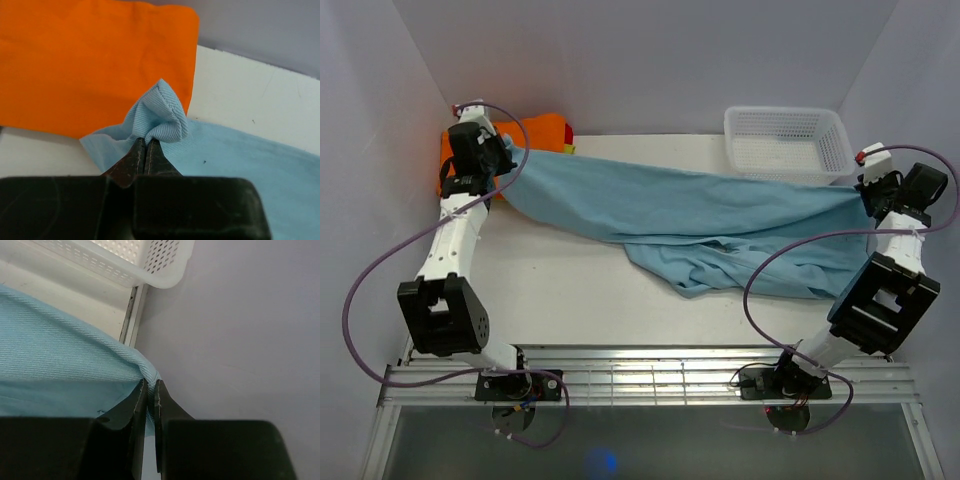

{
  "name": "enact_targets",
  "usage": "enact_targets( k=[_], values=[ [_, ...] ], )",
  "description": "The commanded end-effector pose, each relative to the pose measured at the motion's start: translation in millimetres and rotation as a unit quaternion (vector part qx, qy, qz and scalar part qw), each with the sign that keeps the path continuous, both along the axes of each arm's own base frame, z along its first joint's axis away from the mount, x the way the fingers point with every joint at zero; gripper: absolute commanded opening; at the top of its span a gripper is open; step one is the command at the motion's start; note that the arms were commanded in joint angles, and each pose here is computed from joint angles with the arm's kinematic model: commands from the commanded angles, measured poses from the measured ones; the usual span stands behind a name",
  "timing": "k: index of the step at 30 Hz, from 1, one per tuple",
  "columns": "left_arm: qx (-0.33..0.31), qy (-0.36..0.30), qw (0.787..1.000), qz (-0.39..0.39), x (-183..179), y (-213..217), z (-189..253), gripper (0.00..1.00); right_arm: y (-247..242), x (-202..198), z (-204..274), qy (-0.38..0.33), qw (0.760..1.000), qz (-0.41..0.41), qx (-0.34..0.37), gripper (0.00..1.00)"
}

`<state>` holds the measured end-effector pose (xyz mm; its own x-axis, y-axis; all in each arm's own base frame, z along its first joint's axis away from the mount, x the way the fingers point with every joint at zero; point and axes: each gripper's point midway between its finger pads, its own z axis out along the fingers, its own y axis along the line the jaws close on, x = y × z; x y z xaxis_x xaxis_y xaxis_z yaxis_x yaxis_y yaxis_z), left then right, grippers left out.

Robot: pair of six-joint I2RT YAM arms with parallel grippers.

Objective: Fold and stack the trousers
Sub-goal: Flatten the trousers out

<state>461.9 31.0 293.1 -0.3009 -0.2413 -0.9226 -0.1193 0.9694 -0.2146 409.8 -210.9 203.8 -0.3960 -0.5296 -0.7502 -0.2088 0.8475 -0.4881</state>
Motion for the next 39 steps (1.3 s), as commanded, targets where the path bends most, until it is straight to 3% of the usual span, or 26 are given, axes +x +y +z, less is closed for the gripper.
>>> enact_targets(
  k=[1, 7, 10, 11, 12, 13, 14, 16, 17, 19, 21, 24, 27, 31, 33, 35, 36, 39],
  values=[
    [0.005, -0.070, 0.998, -0.006, 28, -27, 39, 0.00, -7, 36, 47, -0.068, 0.995, -0.026, -0.075, 0.08],
    [0.024, -0.028, 0.999, -0.032, 81, -71, -6, 0.00, -3, 65, 9, -0.027, 0.993, -0.074, -0.090, 0.08],
    [0.046, -0.018, 0.996, -0.075, 89, -88, -11, 0.55, 5, 68, -3, 0.002, 0.994, -0.064, -0.089, 0.09],
    [0.053, -0.014, 0.994, -0.091, 87, -92, -6, 0.95, 7, 66, -12, 0.026, 0.994, -0.063, -0.084, 0.18],
    [0.076, -0.014, 0.990, -0.122, 83, -99, -2, 0.98, 13, 59, -23, 0.059, 0.994, -0.058, -0.073, 0.30],
    [0.086, -0.007, 0.986, -0.140, 78, -101, 0, 0.98, 13, 60, -13, 0.058, 0.994, -0.055, -0.072, 0.43],
    [0.088, 0.008, 0.978, -0.189, 62, -114, 1, 0.98, 13, 57, -7, 0.062, 0.994, -0.054, -0.075, 0.68],
    [0.155, 0.005, 0.943, -0.295, 37, -129, 0, 0.98, 19, 42, -7, 0.095, 0.992, -0.041, -0.074, 0.78],
    [0.169, 0.002, 0.928, -0.331, 11, -135, 9, 0.98, 21, 36, 9, 0.090, 0.992, -0.033, -0.087, 0.92],
    [0.183, 0.019, 0.870, -0.458, -40, -158, -15, 0.98, 33, 13, 12, 0.127, 0.989, -0.009, -0.072, 0.96],
    [0.180, 0.006, 0.813, -0.554, -88, -192, -21, 0.94, 44, -3, 16, 0.152, 0.987, 0.014, -0.056, 0.96],
    [0.215, 0.041, 0.728, -0.650, -146, -233, -79, 0.86, 85, -46, -2, 0.230, 0.970, 0.077, 0.007, 0.91],
    [0.259, 0.070, 0.667, -0.695, -171, -264, -136, 0.83, 115, -87, -43, 0.320, 0.939, 0.104, 0.071, 0.83],
    [0.290, 0.120, 0.616, -0.722, -170, -293, -192, 0.80, 117, -108, -96, 0.379, 0.917, 0.081, 0.090, 0.67],
    [0.303, 0.110, 0.602, -0.730, -167, -306, -201, 0.79, 113, -108, -115, 0.383, 0.917, 0.068, 0.086, 0.62],
    [0.323, 0.083, 0.610, -0.719, -153, -315, -209, 0.80, 108, -108, -130, 0.393, 0.914, 0.048, 0.088, 0.56],
    [0.334, 0.072, 0.598, -0.725, -154, -318, -214, 0.81, 105, -104, -136, 0.388, 0.917, 0.042, 0.084, 0.54],
    [0.365, 0.045, 0.589, -0.719, -147, -322, -228, 0.86, 98, -104, -160, 0.404, 0.911, 0.016, 0.083, 0.50]
  ],
)
